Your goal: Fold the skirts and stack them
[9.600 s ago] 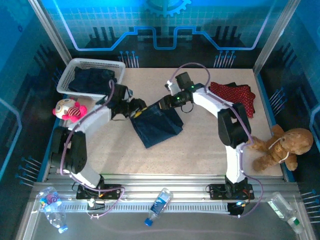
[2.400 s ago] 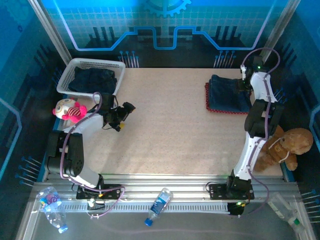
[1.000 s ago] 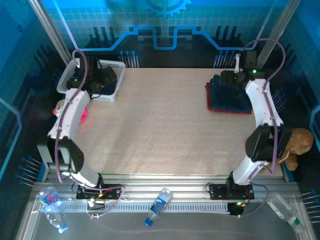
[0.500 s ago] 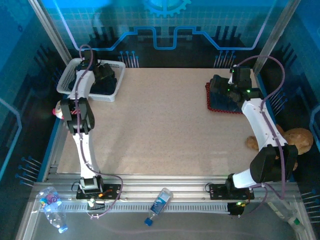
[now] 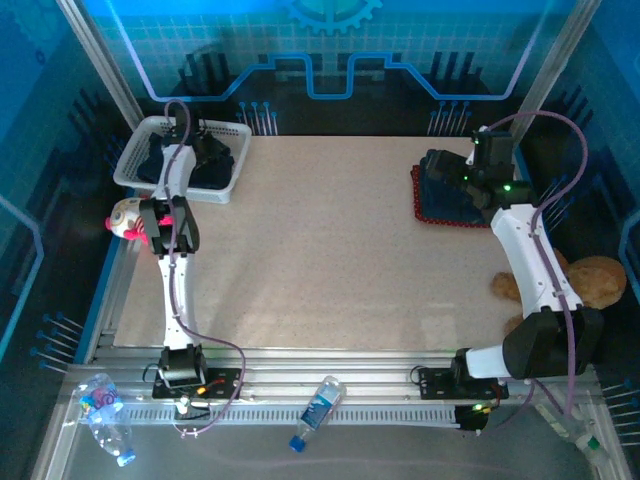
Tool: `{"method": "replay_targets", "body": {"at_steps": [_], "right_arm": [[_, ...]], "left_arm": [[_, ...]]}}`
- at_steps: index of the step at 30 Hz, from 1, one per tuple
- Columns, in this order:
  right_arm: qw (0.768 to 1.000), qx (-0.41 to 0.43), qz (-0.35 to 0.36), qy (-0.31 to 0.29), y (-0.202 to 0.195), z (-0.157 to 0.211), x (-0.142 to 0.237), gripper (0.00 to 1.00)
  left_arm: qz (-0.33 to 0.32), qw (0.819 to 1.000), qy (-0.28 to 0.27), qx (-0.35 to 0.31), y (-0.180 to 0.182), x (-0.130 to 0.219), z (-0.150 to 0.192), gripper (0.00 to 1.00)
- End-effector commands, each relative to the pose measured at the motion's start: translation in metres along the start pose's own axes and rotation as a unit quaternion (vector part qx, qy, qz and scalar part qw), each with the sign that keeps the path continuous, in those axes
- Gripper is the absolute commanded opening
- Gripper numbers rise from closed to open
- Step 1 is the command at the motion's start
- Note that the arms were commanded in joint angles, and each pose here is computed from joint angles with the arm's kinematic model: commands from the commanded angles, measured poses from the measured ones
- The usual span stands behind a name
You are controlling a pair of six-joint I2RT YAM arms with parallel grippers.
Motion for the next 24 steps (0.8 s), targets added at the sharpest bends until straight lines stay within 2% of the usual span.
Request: {"method": "replay_targets", "body": {"at_steps": [1, 4, 8, 10, 15, 20, 24], "right_arm": [[0.999, -0.020, -0.029, -0.029, 0.005, -0.011, 0.013, 1.00], [0.997, -0.030, -0.062, -0.039, 0.008, -0.007, 0.017, 1.00], [0.995, -0.035, -0.078, -0.042, 0.009, -0.006, 0.021, 1.00], [0.995, -0.034, -0.086, -0.037, 0.012, -0.006, 0.022, 1.00], [0.995, -0.035, -0.095, -0.017, 0.014, -0.002, 0.019, 1.00], [0.994, -0.039, -0.103, -0.011, 0.015, 0.002, 0.016, 1.00], [0.990, -0.023, -0.139, -0.006, 0.022, 0.005, 0.015, 1.00]], "left_arm": [[0.042, 0.994, -0.104, 0.000, -0.019, 0.090, -0.070, 0.00], [0.070, 0.983, -0.167, -0.010, -0.035, 0.152, -0.098, 0.00], [0.115, 0.960, -0.253, -0.020, -0.054, 0.240, -0.126, 0.00], [0.142, 0.945, -0.294, -0.029, -0.064, 0.284, -0.136, 0.00], [0.225, 0.890, -0.392, -0.060, -0.091, 0.391, -0.152, 0.00], [0.273, 0.848, -0.448, -0.076, -0.108, 0.467, -0.148, 0.00], [0.310, 0.829, -0.458, -0.087, -0.122, 0.501, -0.138, 0.00]]}}
Point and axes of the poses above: each hand's point on the last joint's axis, 136 mm out from that joint toward the fingers, its own x axis back along the fingers, its own y axis along the line the jaws close on, z = x × y, the point moved 5 cm from there along x, back along the fingers, and after that the axes turned 13 degrees about -x, right-handed, at the moved point
